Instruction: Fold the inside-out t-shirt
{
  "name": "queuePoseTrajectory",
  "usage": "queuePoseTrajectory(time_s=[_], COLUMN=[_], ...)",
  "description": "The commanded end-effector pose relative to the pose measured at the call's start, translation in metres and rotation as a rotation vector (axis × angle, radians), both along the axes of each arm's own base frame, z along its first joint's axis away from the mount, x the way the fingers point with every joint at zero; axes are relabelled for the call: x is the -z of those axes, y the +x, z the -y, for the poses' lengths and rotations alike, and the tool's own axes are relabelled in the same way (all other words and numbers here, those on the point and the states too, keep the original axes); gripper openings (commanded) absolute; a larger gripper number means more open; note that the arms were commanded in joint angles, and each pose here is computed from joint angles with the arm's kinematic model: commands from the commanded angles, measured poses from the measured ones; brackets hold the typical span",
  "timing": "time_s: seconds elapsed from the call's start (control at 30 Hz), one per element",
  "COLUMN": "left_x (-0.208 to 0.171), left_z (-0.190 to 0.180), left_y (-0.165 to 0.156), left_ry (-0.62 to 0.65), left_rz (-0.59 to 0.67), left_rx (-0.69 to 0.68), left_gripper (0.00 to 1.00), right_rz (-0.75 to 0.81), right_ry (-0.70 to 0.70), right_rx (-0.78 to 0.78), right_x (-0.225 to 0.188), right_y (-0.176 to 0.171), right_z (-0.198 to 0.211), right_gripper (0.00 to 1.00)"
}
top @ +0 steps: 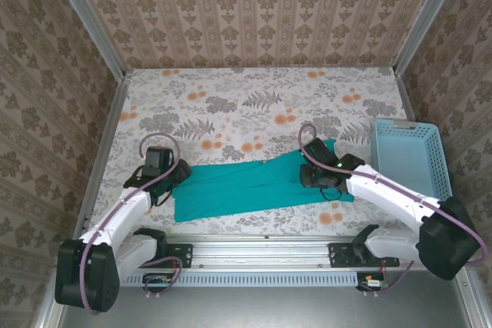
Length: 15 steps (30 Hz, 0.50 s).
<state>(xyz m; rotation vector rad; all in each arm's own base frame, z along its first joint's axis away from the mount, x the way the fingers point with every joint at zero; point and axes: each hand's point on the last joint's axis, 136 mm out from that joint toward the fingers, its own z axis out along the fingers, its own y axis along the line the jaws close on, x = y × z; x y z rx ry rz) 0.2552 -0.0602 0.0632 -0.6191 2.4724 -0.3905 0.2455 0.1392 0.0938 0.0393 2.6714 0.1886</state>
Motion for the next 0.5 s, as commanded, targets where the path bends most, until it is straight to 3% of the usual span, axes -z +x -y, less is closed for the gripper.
queuePoseTrajectory(time_s=[0.0,0.17,0.23,0.33,0.47], left_x=[-0.023,-0.021,-0.014,-0.003,0.007], left_z=[0.009,0.027,0.030,0.027,0.021], left_y=[0.013,0.019,0.019,0.017,0.015], left_ry=[-0.014,-0.010,-0.002,0.011,0.023], left_rz=[0.043,0.025,0.005,-0.027,-0.041], left_rx=[0.041,0.099,0.108,0.098,0.083], left_gripper=[0.62,0.62,0.62,0.63,0.63], right_rz=[0.058,0.049,-0.002,-0.061,-0.109], right_ry=[-0.010,-0.037,-0.067,-0.102,-0.161], right_rx=[-0.001,0.009,0.011,0.012,0.008], right_x=[-0.023,-0.014,0.007,0.025,0.043], right_y=[0.021,0.046,0.048,0.036,0.003], right_z=[-0.007,-0.020,-0.022,-0.019,-0.011], right_gripper=[0.38,0.39,0.36,0.28,0.24])
